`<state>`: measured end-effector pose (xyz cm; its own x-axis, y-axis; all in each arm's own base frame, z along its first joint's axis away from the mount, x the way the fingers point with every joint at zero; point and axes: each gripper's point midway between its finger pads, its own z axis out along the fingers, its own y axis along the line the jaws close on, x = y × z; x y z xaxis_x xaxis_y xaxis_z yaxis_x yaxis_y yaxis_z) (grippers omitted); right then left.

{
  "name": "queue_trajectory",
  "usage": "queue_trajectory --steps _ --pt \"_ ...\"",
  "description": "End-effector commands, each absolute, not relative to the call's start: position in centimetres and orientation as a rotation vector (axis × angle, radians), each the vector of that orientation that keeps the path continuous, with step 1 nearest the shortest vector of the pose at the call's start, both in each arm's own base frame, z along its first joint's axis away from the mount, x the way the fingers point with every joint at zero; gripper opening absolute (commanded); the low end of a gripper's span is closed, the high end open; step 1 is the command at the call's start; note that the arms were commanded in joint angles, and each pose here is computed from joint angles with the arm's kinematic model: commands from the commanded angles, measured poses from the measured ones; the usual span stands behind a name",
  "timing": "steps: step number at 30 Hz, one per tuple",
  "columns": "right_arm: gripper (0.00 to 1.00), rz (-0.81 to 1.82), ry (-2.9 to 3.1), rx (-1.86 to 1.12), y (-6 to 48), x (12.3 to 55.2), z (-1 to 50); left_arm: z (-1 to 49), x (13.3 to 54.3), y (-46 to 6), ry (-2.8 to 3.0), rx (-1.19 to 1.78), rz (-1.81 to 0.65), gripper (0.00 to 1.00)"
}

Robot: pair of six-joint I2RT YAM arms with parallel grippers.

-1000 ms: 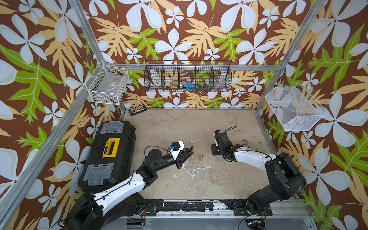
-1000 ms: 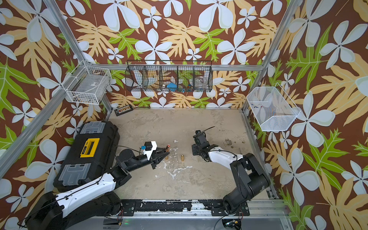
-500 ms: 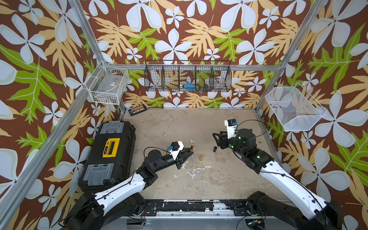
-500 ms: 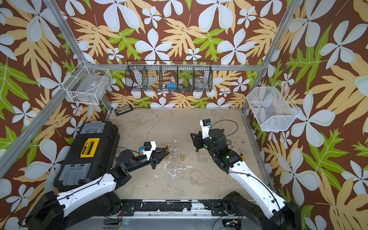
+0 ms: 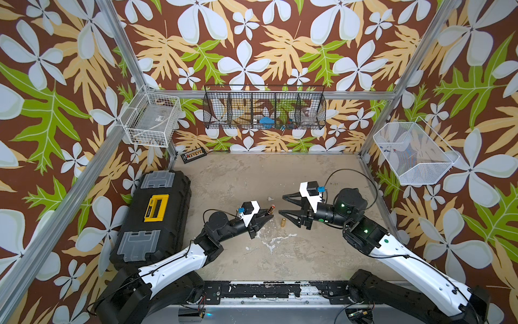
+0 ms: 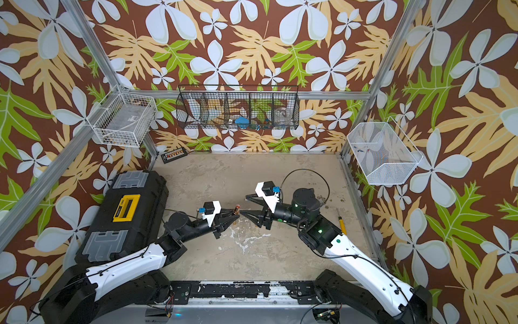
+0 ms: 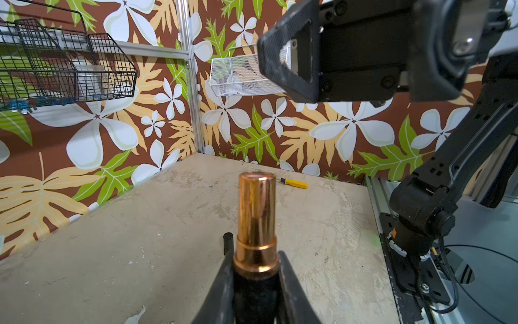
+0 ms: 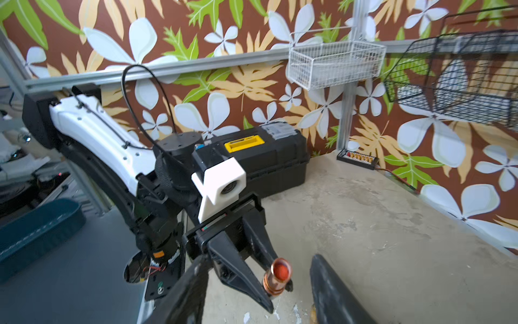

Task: Open the lipstick cap
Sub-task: Place the lipstick at the center of the board.

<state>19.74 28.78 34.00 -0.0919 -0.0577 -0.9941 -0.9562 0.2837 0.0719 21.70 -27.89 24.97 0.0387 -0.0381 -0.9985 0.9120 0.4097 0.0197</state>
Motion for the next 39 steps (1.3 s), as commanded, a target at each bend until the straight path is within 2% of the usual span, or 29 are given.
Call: queue_trajectory --steps 1,5,16,24,34,39 --pt "0.61 0.932 1.465 -1.065 29.0 20.0 32.6 25.3 21.4 -27.9 1.246 0.933 -0.832 0.11" --pt "0.62 0.926 1.483 -1.067 29.1 20.3 31.8 25.3 21.2 -27.9 1.237 0.941 -0.828 0.10" --pt "0.52 0.974 1.536 -1.121 30.8 20.3 30.2 25.6 20.6 -28.0 1.213 0.954 -0.861 0.11" --pt "0.40 1.001 1.540 -1.123 31.5 20.3 29.8 26.0 20.5 -28.1 1.209 0.949 -0.880 0.11" --pt "0.32 1.026 1.567 -1.126 31.8 20.2 29.2 26.3 20.4 -28.2 1.200 0.950 -0.888 0.11" --pt "0.32 1.049 1.570 -1.143 32.1 20.1 28.9 26.3 20.5 -28.1 1.205 0.951 -0.879 0.11"
